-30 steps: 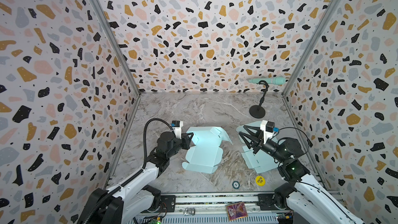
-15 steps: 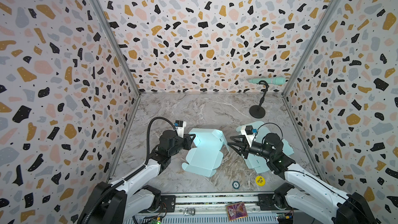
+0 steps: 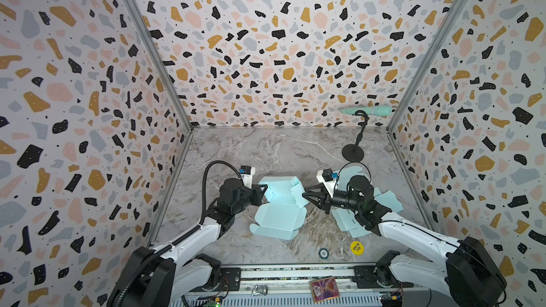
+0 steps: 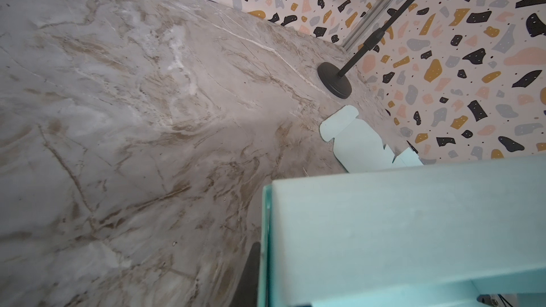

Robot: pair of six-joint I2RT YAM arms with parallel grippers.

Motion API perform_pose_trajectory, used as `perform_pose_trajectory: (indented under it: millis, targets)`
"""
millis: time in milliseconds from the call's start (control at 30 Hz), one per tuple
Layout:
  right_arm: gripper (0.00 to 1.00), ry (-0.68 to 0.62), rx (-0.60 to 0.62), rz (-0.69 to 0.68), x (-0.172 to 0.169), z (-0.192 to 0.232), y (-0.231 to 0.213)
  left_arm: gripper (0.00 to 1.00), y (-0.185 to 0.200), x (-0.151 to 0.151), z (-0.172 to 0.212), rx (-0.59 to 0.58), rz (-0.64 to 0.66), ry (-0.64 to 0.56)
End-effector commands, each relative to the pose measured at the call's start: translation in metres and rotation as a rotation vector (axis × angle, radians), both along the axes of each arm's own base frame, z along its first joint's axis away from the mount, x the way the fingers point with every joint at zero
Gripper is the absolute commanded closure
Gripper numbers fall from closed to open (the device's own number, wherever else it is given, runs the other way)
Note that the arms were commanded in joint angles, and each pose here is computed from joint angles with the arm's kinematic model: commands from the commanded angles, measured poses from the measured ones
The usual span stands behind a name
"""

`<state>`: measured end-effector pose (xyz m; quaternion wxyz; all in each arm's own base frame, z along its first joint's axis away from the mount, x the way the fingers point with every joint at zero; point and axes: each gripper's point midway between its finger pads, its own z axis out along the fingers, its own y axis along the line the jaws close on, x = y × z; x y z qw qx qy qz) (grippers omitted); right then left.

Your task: Fold the paper box

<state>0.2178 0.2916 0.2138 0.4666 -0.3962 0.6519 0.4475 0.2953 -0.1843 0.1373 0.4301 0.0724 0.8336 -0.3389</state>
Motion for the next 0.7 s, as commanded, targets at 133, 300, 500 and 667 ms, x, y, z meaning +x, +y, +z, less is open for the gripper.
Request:
perform_pose_trajectory:
  millis: [133, 300, 500, 667]
  targets:
    - [0.77, -0.05, -0.023, -0.039, 0.01, 0.012, 0.022, 1.0, -0.007, 0.005, 0.019, -0.001, -0.008, -0.054]
    - [0.68, -0.036, -0.137, -0.147, 0.022, -0.009, 0.037, 1.0, -0.002, 0.006, 0.017, -0.013, 0.048, -0.033]
    - [0.62, -0.042, -0.235, -0.289, 0.036, -0.021, 0.045, 1.0, 0.004, 0.004, 0.019, -0.002, 0.106, -0.023]
    - [0.61, -0.028, -0.31, -0.4, 0.049, -0.032, 0.044, 1.0, 0.012, 0.001, 0.017, -0.001, 0.153, -0.015]
